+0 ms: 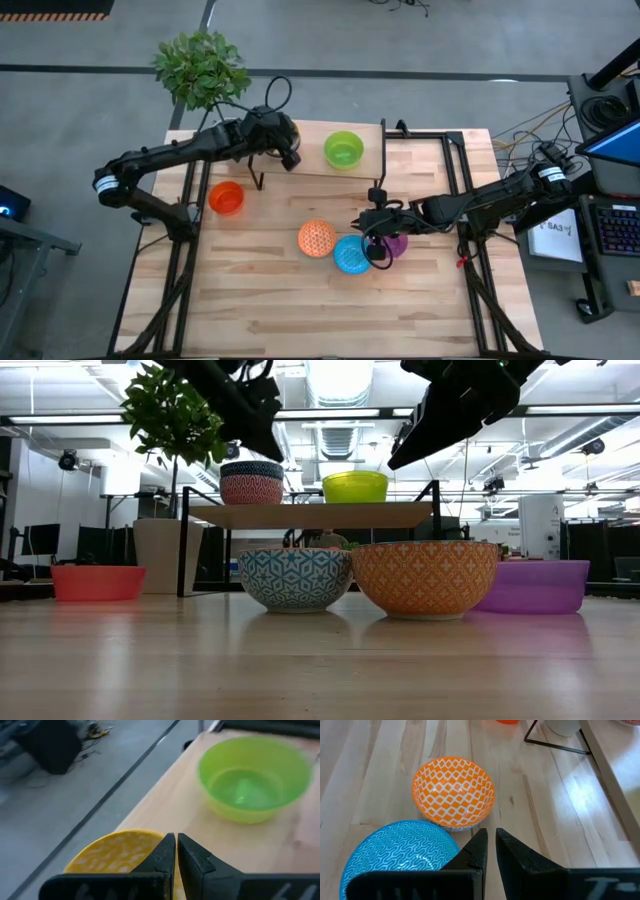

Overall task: Place and stack bowls onto a shelf
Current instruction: Stack the purple bowl into the green bowl on the shelf

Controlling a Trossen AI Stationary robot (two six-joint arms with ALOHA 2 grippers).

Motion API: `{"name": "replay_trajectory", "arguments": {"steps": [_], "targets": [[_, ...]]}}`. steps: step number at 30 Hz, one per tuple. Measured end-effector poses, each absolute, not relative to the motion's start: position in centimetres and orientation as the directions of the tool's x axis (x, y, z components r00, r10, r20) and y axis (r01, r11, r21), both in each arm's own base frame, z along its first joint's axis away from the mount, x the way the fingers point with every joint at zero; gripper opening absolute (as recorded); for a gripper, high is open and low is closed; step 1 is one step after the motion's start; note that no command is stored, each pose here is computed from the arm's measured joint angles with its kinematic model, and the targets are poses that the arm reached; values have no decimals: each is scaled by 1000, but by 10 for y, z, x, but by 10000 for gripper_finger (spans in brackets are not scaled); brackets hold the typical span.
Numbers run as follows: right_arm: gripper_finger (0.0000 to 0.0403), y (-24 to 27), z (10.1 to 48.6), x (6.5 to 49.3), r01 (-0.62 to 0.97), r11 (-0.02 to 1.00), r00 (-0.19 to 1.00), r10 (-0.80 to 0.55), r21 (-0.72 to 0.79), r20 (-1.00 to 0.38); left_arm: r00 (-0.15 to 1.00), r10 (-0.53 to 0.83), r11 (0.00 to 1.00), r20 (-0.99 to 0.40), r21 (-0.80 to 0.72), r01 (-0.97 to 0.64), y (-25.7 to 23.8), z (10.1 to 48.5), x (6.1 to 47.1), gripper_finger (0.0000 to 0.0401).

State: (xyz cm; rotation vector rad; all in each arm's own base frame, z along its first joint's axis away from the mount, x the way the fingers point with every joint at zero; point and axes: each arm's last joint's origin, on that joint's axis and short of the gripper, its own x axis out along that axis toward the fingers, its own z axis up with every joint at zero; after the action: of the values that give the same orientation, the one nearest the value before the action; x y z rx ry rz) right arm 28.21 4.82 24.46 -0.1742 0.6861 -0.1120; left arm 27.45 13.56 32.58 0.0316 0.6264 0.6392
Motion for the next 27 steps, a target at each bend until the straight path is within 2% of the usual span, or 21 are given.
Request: {"name": "replay_trajectory", "arguments": {"steps": [10, 20, 27], "targets": [[27, 48, 244, 282, 45, 979, 768, -160, -197, -620, 610, 580, 797, -540, 223, -561, 136, 327, 274, 1], [27, 48, 244, 282, 45, 979, 768, -160, -197, -620, 615, 515, 832, -597, 176, -526, 133, 321, 272, 1], [27, 48, 244, 282, 67, 983, 768, -160, -170, -620, 668, 500, 847, -551, 153, -509, 117, 340, 269, 1]]}}
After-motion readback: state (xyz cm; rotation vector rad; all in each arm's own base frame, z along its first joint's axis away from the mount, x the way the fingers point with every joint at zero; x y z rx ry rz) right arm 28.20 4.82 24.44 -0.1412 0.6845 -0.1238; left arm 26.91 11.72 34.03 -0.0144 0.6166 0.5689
